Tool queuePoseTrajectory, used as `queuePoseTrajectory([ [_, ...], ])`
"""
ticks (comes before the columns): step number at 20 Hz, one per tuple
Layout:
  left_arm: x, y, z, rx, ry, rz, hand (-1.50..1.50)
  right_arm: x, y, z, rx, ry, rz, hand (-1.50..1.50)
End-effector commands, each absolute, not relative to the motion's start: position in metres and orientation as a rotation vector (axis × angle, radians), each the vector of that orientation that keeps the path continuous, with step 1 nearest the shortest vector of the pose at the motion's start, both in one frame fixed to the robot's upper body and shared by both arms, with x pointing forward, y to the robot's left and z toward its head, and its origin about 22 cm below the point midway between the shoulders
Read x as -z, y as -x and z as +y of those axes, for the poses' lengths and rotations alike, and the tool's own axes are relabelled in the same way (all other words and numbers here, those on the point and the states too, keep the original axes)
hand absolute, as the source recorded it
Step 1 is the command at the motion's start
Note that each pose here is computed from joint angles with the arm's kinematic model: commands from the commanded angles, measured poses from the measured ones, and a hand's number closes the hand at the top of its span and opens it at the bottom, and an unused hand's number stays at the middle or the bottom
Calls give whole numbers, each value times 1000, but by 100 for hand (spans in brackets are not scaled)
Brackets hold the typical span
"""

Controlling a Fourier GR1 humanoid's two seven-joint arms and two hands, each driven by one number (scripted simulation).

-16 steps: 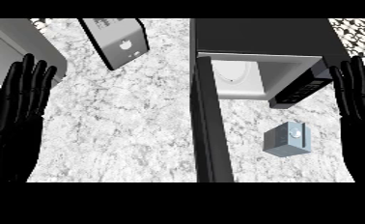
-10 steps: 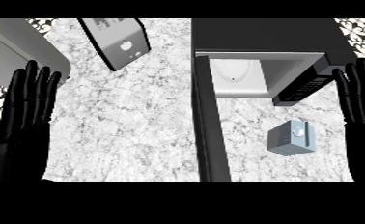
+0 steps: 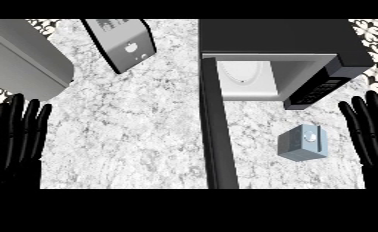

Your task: Pick up the milk, place it into the microwave and close the microwave

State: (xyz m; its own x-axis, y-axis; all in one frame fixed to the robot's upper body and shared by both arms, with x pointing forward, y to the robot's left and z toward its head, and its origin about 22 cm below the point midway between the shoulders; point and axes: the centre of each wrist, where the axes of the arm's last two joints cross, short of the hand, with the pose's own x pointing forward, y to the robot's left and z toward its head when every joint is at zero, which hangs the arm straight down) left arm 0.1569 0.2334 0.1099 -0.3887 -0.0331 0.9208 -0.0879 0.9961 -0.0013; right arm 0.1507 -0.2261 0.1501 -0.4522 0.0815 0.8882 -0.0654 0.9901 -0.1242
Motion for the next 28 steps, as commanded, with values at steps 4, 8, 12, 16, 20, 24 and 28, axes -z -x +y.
queuePoseTrajectory([
  [4,-119,-116,246,-44,-72,-1956,-150,-158,-132,-228,-129,117,-1992,-150],
  [8,-115,-106,255,-77,-64,-1968,-150,-127,-139,-238,-110,155,-1936,-150],
  [12,-122,-93,254,-62,-54,-1955,-150,-113,-137,-238,-118,148,-1929,-150],
  [16,-130,-84,275,-43,-59,-1965,-150,-103,-159,-251,-84,151,-1905,-150],
  [20,-132,-67,268,-58,-80,-1963,-150,-80,-161,-254,-50,193,-1865,-150],
  [24,-105,-61,281,-60,-74,-1945,-150,-60,-149,-287,-10,226,-1856,-150],
  [28,-124,-70,298,-36,-73,-1947,-150,-25,-165,-288,-1,264,-1813,-150],
])
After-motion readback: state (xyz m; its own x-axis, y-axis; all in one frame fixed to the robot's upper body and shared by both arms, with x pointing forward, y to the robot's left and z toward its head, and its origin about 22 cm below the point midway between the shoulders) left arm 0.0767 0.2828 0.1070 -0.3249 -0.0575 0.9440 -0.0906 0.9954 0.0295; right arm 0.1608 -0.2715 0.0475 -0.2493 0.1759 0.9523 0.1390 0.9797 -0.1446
